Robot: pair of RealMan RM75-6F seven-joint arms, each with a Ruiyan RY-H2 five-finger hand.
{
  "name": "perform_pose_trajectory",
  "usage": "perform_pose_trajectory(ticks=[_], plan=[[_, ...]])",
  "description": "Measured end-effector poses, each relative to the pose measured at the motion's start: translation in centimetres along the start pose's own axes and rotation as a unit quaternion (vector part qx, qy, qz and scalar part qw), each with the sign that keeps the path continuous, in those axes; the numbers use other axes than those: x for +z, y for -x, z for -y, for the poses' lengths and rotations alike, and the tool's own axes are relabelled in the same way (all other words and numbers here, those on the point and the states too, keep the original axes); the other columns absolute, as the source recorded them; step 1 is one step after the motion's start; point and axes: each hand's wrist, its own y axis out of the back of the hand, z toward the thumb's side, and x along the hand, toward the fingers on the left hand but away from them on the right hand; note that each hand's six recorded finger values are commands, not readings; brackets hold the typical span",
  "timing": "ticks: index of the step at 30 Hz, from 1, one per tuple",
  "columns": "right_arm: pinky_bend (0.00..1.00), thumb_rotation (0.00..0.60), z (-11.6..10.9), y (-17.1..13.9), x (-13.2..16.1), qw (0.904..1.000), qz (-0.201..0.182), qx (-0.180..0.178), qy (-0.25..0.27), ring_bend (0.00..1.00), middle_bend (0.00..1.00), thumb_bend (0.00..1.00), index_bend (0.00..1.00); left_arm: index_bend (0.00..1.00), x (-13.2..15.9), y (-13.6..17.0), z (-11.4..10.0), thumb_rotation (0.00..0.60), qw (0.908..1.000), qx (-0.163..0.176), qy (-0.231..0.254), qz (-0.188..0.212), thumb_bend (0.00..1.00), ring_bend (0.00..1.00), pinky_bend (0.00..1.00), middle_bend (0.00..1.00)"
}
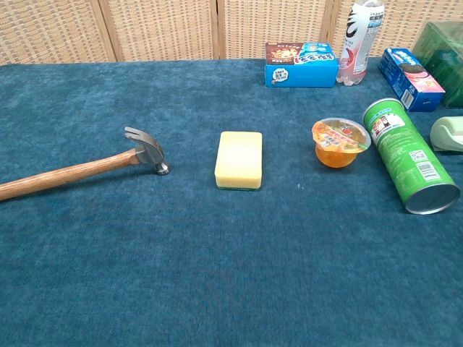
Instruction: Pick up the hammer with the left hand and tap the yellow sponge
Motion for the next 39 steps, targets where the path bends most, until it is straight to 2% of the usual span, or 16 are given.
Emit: perform_pose_trajectory(ticks=[7,14,20,27,32,39], plan=[[0.37,0.600,0.0,-0.2,-0.2,1.0000,0.002,-0.001,0.002,0.45,0.51,0.28,0.49,0.43,0.1,-0.4,0.4,0.600,0.9998,-0.014,-0.015,-0.002,0.20,0.28,0.30,0.39],[0.37,0.600,-0.3,-0.6,-0.7,0.9999,0.008,-0.007,0.006,0.45,0.51,0.28,0.49,0.43,1.1,-2.2,1.2,0.600,0.9983,-0.029,-0.047,0.019,0.21,0.28,0.34,0.39],[0.37,0.600,-0.7,-1.3,-1.5,0.9997,0.019,-0.015,0.006,0.45,0.51,0.28,0.49,0.43,2.6,-4.8,3.1,0.600,0.9944,-0.061,-0.073,0.045,0.27,0.28,0.38,0.39],[0.37,0.600,-1.0,-1.7,-2.1,0.9994,0.030,-0.020,0.004,0.45,0.51,0.28,0.49,0.43,4.7,-7.1,5.9,0.600,0.9857,-0.115,-0.100,0.072,0.27,0.28,0.38,0.40],[0.37,0.600,-1.1,-1.7,-2.2,0.9992,0.033,-0.020,0.003,0.45,0.51,0.28,0.49,0.43,6.4,-8.4,7.7,0.600,0.9800,-0.139,-0.110,0.089,0.27,0.28,0.38,0.39],[0.37,0.600,-1.2,-1.7,-2.9,0.9989,0.043,-0.019,0.002,0.45,0.51,0.28,0.49,0.33,8.3,-9.6,10.5,0.600,0.9765,-0.159,-0.109,0.097,0.27,0.28,0.38,0.40]])
